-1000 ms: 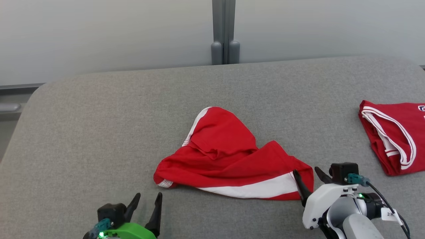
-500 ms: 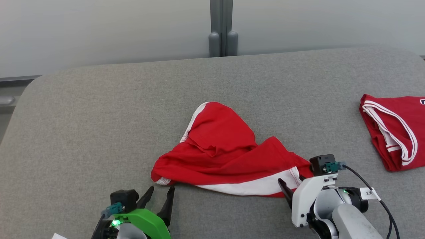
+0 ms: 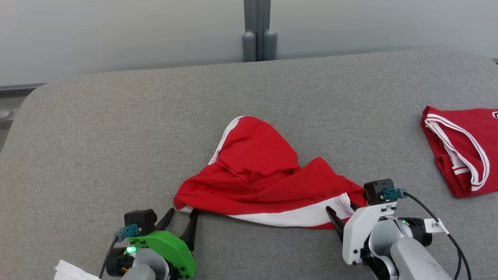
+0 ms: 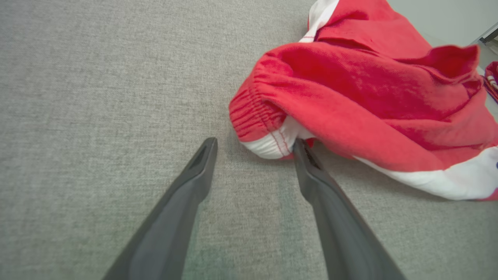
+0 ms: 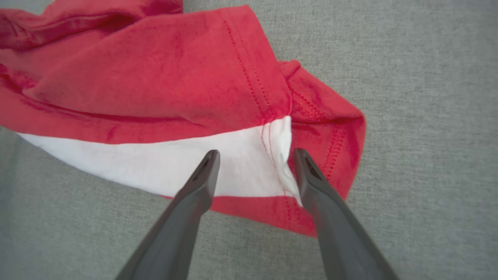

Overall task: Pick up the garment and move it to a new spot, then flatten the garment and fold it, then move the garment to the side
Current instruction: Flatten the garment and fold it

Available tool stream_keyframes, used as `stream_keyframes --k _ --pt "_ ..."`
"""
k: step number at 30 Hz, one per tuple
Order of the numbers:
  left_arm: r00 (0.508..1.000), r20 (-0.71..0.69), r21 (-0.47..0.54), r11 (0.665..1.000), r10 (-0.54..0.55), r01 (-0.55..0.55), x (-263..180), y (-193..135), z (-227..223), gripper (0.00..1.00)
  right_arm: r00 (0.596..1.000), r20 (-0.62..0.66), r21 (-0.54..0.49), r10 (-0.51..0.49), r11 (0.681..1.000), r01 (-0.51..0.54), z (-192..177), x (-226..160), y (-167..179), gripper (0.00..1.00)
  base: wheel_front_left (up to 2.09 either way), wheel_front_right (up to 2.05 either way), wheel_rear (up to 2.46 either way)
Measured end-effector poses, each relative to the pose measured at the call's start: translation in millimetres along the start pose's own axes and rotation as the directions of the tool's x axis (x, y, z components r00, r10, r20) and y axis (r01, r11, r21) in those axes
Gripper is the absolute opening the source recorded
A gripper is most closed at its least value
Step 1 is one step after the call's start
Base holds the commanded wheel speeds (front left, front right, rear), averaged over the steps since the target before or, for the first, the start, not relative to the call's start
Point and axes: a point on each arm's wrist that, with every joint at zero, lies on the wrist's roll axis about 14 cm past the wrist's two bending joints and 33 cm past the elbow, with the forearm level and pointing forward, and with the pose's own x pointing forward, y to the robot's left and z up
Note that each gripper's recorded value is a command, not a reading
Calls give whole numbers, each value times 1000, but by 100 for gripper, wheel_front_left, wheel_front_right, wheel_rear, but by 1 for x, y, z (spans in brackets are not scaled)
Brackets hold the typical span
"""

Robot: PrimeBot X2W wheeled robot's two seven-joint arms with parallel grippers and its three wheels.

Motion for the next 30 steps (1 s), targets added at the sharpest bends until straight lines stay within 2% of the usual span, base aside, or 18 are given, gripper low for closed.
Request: stream_keyframes --k 1,4,5,6,7,8,9,16,20,22,27,30 --pt "1000 0 2 1000 1 -1 2 0 1 100 1000 -2 1 0 1000 0 -1 0 0 91 0 0 0" --pt "1000 -6 -4 1000 4 -5 4 1 0 100 1000 -2 2 1 1000 -1 -1 2 0 90 0 0 0" --pt "1000 -9 -4 1000 -1 1 5 -1 -1 87 1000 1 2 0 1000 0 0 2 0 87 0 0 0" --pt "1000 -10 2 1000 -11 11 6 -4 -1 40 1000 5 1 0 1000 0 1 2 0 53 0 0 0" --pt "1000 -2 3 1000 -23 23 8 -8 1 0 1000 8 0 -1 1000 1 2 3 -1 28 0 0 0" --pt "999 7 -1 999 -35 35 9 -12 4 0 1000 15 -1 -1 1000 1 4 3 -1 19 0 0 0" --pt "999 12 6 999 -48 48 10 -15 6 0 1000 18 -2 -1 1000 1 5 3 -1 0 0 0 0" --pt "990 98 2 995 -104 104 11 -28 32 0 995 95 -10 7 1000 -6 24 1 1 0 0 0 0" --pt "972 173 -2 987 -161 164 7 -41 57 0 978 209 49 7 999 -18 52 -8 -2 0 0 0 0" --pt "953 214 -14 975 -213 221 4 -52 74 0 957 291 74 2 997 -25 77 -16 -8 0 0 0 0" --pt "929 173 32 944 -328 328 14 -73 105 0 910 415 48 5 999 -27 136 -19 -18 0 0 0 0" --pt "916 206 54 939 -344 340 34 -73 143 0 877 481 7 27 999 -35 181 -11 -20 0 0 0 0"
